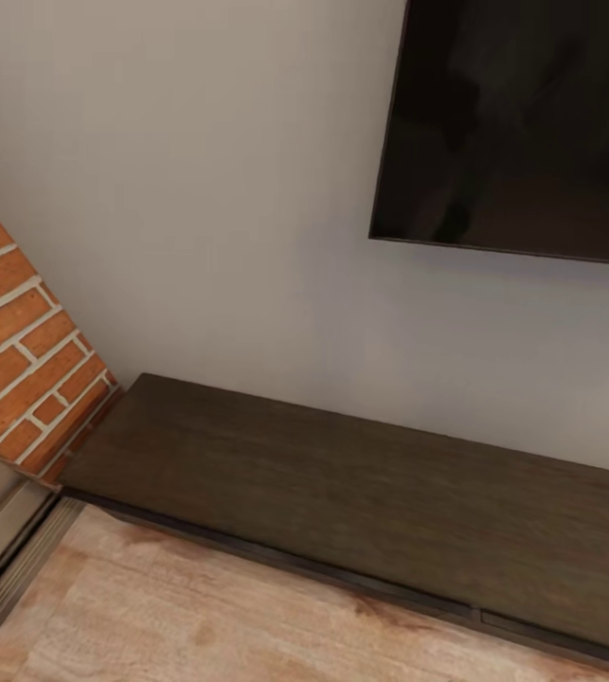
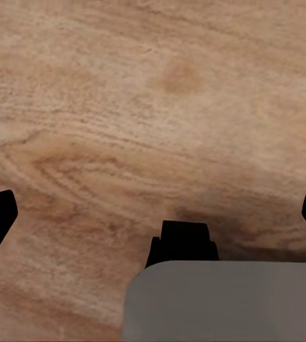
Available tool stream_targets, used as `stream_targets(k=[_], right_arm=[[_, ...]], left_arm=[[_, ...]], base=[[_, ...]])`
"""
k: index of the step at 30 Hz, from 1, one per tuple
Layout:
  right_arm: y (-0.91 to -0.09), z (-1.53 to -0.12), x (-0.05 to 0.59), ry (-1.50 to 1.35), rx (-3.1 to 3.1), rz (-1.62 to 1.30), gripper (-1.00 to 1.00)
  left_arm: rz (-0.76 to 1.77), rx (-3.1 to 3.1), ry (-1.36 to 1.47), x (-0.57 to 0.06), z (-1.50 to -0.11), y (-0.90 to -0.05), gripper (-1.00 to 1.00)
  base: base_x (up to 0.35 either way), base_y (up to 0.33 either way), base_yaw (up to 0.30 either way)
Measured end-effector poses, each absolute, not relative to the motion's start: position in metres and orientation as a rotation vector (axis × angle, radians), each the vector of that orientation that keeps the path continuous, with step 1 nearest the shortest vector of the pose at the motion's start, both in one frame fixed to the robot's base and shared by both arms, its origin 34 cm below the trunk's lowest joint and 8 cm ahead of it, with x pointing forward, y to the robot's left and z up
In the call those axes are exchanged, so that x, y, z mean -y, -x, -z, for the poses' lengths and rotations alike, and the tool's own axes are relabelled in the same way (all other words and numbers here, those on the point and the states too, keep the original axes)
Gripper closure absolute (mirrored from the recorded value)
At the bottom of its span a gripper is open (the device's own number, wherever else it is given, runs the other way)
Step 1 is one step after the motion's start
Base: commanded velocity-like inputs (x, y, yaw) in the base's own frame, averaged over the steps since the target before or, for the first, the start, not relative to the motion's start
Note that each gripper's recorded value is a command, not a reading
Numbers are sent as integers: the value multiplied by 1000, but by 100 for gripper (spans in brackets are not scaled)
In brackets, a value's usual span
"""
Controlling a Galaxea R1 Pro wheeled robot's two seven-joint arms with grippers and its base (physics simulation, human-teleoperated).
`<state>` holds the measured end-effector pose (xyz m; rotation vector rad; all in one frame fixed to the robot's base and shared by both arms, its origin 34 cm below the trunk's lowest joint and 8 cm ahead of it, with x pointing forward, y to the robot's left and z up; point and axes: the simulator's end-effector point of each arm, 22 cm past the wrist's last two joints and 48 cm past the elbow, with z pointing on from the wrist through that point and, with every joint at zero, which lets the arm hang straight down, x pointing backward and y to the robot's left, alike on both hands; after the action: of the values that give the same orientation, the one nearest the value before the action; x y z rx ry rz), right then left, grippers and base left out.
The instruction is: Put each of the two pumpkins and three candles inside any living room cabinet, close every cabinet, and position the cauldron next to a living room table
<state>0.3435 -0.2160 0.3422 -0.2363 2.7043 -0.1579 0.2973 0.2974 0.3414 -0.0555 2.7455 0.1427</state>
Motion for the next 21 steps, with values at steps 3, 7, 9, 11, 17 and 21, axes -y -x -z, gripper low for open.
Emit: stream_targets(k=[3, 7, 9, 11, 17, 21], right_arm=[[-345, -343, 216, 234, -2699, 159, -100], [-348, -345, 216, 233, -2693, 160, -100], [-349, -345, 216, 232, -2690, 162, -100], [-350, -346, 216, 231, -2687, 163, -100], [-354, -348, 216, 229, -2678, 162, -100], [-355, -349, 217, 229, -2673, 165, -100]], left_arm=[[-143, -2741, 51, -298, -342, -299, -100], [-145, -2734, 50, -300, -343, -302, -100], [-146, -2731, 50, -301, -344, -303, -100], [-146, -2728, 50, -301, -345, -304, -100], [-146, -2718, 50, -301, -346, -308, -100], [-145, -2712, 51, -301, -347, -311, -100]], base=[[0, 0, 0], [0, 0, 0], [0, 0, 0], [0, 0, 0], [0, 0, 0], [0, 0, 0]])
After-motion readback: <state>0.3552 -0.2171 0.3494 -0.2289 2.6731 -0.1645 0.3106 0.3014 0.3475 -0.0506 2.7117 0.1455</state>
